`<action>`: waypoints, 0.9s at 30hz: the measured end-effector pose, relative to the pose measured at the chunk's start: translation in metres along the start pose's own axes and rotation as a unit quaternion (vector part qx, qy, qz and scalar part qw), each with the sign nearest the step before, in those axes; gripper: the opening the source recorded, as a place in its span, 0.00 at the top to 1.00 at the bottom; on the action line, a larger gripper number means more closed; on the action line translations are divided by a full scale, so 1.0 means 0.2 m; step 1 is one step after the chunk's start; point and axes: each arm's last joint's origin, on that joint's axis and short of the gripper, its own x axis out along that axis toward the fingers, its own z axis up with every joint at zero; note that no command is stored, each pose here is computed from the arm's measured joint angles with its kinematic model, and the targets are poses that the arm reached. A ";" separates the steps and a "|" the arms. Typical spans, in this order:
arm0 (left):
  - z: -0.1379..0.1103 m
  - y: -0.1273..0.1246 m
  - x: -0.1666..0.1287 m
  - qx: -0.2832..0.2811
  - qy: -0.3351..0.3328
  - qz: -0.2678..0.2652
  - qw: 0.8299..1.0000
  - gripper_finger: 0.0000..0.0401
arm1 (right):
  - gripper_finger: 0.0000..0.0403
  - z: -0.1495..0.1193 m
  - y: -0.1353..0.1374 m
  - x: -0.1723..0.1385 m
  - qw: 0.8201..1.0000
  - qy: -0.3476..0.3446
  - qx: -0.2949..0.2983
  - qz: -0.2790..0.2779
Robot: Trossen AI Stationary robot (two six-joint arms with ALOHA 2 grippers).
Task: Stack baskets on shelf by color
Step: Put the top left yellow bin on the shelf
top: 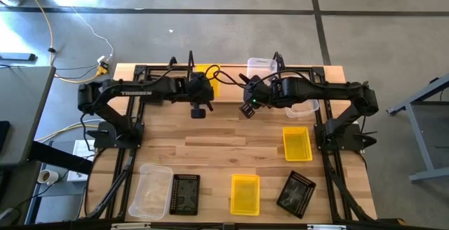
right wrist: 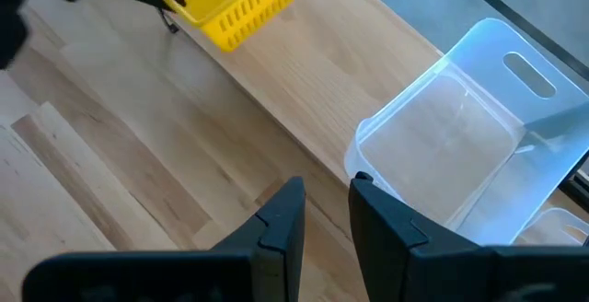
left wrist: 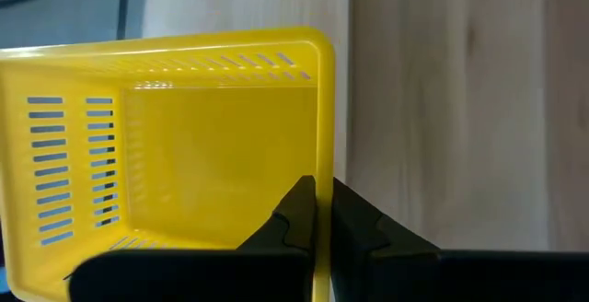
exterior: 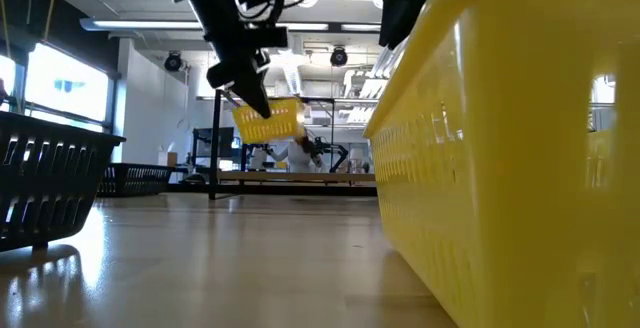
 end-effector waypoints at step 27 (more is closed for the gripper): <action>-0.09 0.08 0.21 -0.010 0.069 -0.024 0.997 0.98 | 0.81 0.00 0.00 0.00 1.000 0.001 0.000 0.002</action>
